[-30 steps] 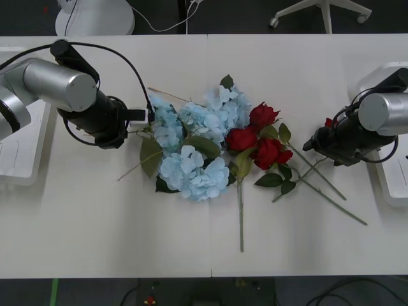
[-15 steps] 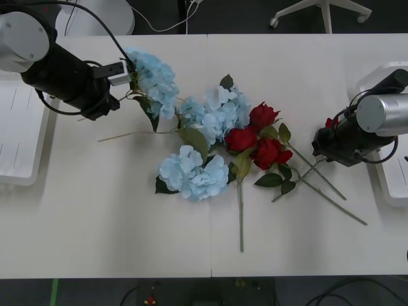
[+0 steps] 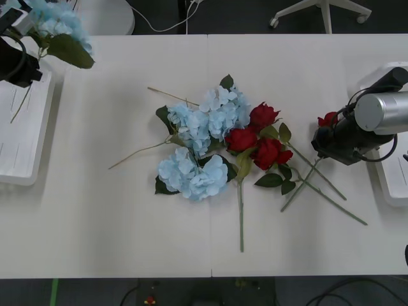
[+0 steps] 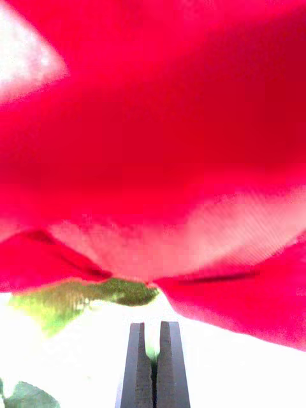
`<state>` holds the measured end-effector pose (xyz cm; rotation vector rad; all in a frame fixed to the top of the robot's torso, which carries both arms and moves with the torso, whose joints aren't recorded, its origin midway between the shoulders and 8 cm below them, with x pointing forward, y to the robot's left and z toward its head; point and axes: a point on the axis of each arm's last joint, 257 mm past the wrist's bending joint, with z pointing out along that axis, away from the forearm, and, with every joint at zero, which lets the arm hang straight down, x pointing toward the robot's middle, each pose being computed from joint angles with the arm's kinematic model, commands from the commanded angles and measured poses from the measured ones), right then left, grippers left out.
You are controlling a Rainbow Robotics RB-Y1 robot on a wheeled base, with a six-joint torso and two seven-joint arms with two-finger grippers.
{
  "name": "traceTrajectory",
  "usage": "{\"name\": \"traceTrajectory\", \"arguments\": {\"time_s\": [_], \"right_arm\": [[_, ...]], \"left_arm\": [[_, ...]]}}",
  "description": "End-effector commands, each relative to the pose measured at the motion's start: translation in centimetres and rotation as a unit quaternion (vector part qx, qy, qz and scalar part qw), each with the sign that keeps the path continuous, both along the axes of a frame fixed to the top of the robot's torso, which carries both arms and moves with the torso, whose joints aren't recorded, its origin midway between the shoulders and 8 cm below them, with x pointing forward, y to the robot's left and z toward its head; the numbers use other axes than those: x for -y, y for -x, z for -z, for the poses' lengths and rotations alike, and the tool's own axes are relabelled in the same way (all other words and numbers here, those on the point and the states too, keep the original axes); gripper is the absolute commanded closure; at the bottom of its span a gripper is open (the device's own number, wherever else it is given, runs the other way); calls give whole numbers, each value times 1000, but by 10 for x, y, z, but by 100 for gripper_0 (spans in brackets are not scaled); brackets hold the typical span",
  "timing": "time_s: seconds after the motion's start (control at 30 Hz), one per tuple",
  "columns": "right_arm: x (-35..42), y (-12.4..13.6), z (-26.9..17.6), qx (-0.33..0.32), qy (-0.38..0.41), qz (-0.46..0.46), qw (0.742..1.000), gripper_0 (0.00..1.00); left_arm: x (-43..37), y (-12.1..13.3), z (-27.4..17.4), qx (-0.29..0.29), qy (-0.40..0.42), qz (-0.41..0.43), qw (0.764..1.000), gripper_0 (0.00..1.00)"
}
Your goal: Put the red flowers into the right box and the blue flowers into the left box
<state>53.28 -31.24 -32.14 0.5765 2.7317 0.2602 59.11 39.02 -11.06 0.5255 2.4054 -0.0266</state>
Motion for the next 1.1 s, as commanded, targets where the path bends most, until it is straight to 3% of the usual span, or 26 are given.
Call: {"name": "traceTrajectory", "arguments": {"time_s": [0.03,0.23,0.37,0.5,0.6,0.8,1.1], "right_arm": [[-5,-30,-65,25,-7,7,1000,100],[30,-39,-134,35,64,-53,996,100],[69,-44,-181,48,144,-108,982,100],[130,-50,-221,42,305,-186,933,100],[165,-52,-238,30,384,-208,899,100],[224,-48,-222,-10,436,-210,875,100],[258,-55,-169,-18,462,-207,863,100]], "left_arm": [[-52,0,-34,22,-3,-100,995,100],[-102,12,-31,7,11,-207,978,100],[-149,32,-32,-8,-2,-256,967,100],[-197,53,-40,-13,-28,-298,954,100],[-225,64,-43,-13,-60,-319,946,100],[-264,82,-25,-31,-114,-352,929,100],[-252,73,37,-67,-166,-340,923,100]]}}
